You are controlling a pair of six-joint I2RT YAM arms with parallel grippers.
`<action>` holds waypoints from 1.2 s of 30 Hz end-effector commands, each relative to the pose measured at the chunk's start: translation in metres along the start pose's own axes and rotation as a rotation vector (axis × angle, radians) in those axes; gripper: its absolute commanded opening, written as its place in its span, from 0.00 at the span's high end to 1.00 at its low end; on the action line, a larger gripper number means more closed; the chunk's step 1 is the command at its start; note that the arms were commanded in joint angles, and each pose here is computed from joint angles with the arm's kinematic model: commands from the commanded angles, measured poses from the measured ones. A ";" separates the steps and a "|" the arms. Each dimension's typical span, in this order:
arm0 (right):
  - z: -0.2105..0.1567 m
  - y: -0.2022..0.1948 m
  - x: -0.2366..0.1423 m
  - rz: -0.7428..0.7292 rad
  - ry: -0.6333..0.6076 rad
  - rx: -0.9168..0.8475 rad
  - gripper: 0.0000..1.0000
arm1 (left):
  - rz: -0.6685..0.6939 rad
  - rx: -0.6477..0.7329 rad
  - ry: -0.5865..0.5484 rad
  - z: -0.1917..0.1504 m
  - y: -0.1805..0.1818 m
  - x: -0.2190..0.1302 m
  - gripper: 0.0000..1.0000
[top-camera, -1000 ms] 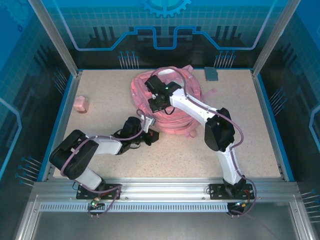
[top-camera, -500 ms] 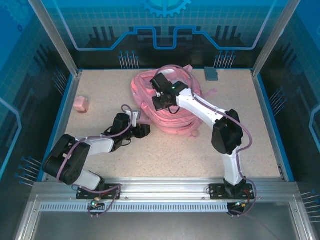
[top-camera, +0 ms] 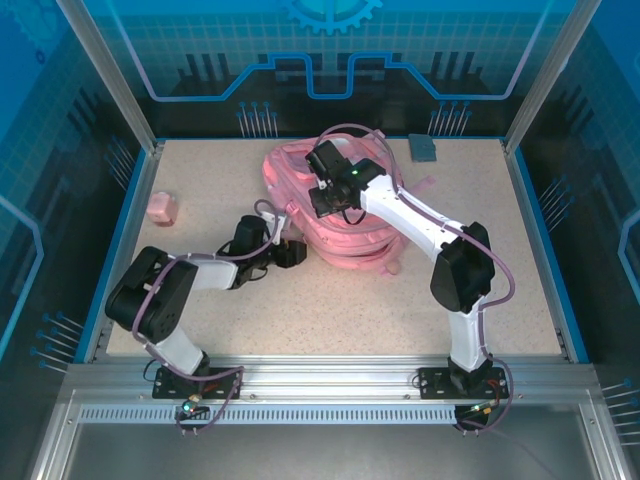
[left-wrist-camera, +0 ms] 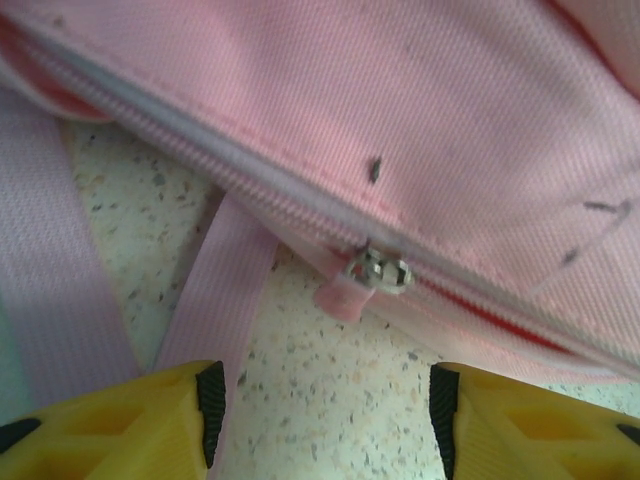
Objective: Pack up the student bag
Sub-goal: Zip the student bag at the center of the table.
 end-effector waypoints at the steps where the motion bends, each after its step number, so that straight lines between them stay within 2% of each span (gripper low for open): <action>1: 0.017 -0.006 -0.036 0.015 -0.098 0.019 1.00 | -0.066 0.075 -0.034 0.015 -0.006 0.009 0.48; 4: 0.017 -0.007 -0.036 0.013 -0.099 0.018 1.00 | -0.096 0.090 -0.044 0.020 -0.009 0.014 0.55; 10: 0.017 -0.008 -0.036 0.011 -0.099 0.017 1.00 | -0.144 0.119 -0.043 0.023 -0.011 0.020 0.56; 14: 0.017 -0.008 -0.036 0.011 -0.098 0.015 1.00 | -0.160 0.129 -0.047 0.026 -0.010 0.022 0.53; 19: 0.016 -0.009 -0.035 0.006 -0.096 0.017 1.00 | -0.161 0.133 -0.052 0.029 -0.009 0.023 0.75; 25: 0.015 -0.011 -0.032 -0.014 -0.090 0.021 1.00 | -0.160 0.131 -0.048 0.023 -0.009 0.017 0.93; 29: 0.016 -0.012 -0.028 -0.028 -0.085 0.027 1.00 | -0.170 0.122 -0.033 0.016 -0.011 0.009 1.00; 36: 0.021 -0.013 -0.021 -0.037 -0.084 0.048 1.00 | -0.178 0.101 -0.029 0.001 -0.012 -0.003 1.00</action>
Point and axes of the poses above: each hand's point on the last joint's axis, 136 mm out from that joint toward the fingers, its own x axis out along the fingers, its own y axis along the line the jaws close on, z = x × y, the point moved 7 cm from there along -x, back along the fingers, and after that the axes turned 7 degrees about -x, right-handed, at the moved point
